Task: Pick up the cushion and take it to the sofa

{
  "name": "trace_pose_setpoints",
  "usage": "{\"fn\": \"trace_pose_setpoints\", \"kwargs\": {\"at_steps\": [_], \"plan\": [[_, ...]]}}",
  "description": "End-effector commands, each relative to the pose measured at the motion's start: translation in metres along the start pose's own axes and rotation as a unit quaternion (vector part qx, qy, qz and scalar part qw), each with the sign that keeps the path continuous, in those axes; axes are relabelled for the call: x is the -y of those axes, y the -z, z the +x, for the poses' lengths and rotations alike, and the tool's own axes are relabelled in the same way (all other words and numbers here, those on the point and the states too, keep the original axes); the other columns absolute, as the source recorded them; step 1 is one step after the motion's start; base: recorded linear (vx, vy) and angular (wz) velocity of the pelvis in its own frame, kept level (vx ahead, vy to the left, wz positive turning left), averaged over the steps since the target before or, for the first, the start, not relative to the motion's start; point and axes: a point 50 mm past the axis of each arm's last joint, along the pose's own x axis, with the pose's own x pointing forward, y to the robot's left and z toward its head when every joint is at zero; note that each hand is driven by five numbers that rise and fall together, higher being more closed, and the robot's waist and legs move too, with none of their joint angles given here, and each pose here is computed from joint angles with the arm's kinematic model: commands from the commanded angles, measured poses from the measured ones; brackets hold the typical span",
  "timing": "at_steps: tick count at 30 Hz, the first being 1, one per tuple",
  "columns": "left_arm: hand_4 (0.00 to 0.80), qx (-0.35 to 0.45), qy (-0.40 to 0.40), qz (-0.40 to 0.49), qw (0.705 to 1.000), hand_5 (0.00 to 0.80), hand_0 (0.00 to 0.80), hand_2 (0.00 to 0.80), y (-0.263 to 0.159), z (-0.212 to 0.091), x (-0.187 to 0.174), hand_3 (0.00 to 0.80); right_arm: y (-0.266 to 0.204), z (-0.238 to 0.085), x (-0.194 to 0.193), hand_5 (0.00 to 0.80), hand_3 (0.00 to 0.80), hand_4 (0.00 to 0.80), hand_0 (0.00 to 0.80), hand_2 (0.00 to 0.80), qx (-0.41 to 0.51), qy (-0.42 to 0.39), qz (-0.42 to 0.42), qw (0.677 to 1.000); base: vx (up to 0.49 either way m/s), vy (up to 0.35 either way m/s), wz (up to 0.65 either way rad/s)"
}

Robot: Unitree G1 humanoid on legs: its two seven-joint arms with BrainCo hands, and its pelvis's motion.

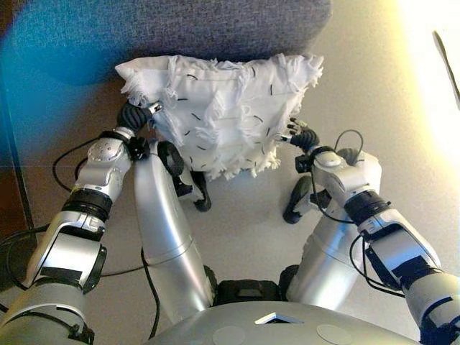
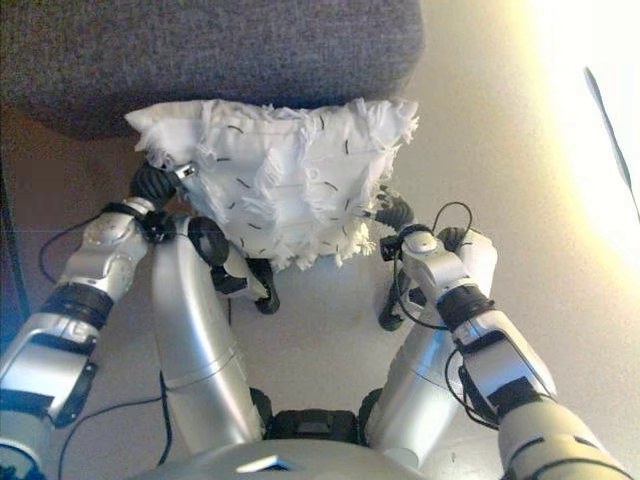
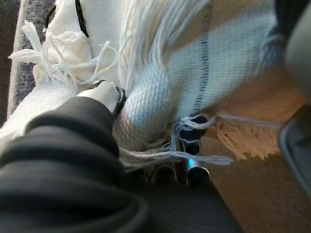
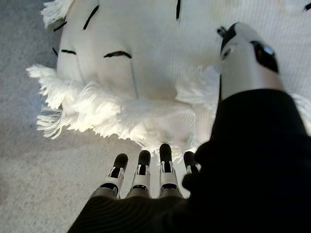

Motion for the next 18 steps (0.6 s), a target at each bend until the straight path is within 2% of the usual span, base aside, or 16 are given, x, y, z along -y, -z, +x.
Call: {"fn": "trace_pose_setpoints", "kwargs": {"at_steps": [1, 12, 18], "plan": [[0.8, 0.019, 0.145, -0.07, 0.987, 0.8, 0.8, 0.8, 0.023, -0.003, 0.091, 0.8, -0.022, 0.001, 0.002, 0.0, 0.0, 0.0, 0.0, 0.0, 0.025, 0.011, 0.012, 1.0, 0.0, 0.0, 0.0], [0.8, 0.023, 0.168, -0.092, 0.981, 0.8, 0.8, 0.8, 0.018, -0.005, 0.098, 0.8, -0.037, 0.006, -0.011, 0.0, 0.0, 0.0, 0.0, 0.0, 0.037, 0.002, 0.022, 0.999, 0.006, -0.012, 0.06], [0.8, 0.033, 0.18, -0.104, 0.978, 0.8, 0.8, 0.8, 0.017, -0.007, 0.103, 0.8, -0.037, 0.007, -0.009, 0.0, 0.0, 0.0, 0.0, 0.0, 0.023, 0.038, 0.028, 0.999, 0.013, 0.003, 0.07]]}}
